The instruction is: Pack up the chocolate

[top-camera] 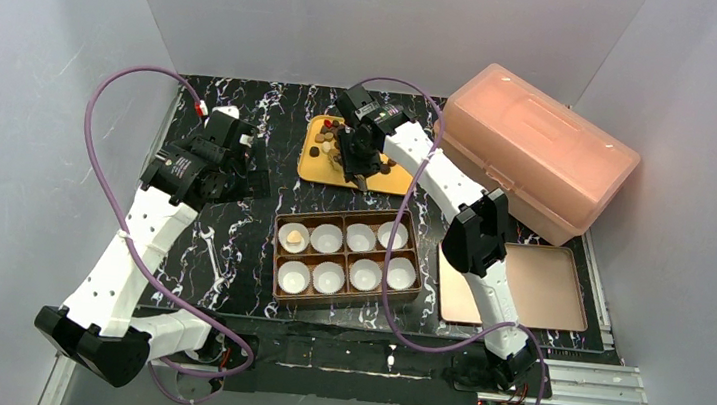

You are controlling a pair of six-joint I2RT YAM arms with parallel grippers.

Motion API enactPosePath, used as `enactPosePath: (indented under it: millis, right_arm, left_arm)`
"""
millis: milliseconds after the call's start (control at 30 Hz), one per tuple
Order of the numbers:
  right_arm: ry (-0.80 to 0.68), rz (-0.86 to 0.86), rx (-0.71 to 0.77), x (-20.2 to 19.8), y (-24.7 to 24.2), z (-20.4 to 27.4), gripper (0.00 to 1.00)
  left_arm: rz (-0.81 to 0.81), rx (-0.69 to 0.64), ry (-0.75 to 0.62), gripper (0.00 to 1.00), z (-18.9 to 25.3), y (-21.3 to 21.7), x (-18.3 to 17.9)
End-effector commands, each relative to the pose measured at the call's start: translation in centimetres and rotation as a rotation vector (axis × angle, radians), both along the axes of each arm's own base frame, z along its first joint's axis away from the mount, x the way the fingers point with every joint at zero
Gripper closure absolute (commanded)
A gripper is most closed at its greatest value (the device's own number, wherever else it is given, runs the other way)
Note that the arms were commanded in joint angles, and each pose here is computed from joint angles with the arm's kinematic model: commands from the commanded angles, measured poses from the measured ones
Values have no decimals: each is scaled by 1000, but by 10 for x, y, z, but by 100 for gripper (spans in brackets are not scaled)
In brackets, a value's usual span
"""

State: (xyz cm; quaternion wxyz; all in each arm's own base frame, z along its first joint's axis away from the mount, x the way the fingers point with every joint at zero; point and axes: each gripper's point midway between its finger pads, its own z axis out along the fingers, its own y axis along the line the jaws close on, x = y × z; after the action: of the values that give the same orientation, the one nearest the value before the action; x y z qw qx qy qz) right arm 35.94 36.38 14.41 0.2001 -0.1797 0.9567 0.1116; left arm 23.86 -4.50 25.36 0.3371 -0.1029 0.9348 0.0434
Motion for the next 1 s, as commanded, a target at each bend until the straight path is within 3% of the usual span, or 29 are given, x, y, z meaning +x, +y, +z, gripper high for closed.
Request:
enactPosePath:
  millis: [0,267,533,967]
  right_arm:
    - [-58,2,48,2,-2,32,66]
    - [-123,1,90,-16,-23,93,68]
    - [-98,25,135,-69,-43,121,69]
    - [-11,140,121,-157,-40,109,69]
  left_arm:
    - [7,18,8,1,1,5,-3]
    - [19,6,7,1,-4,3,0]
    - [16,9,3,0,-4,2,3]
    - [17,1,7,0,-8,1,3]
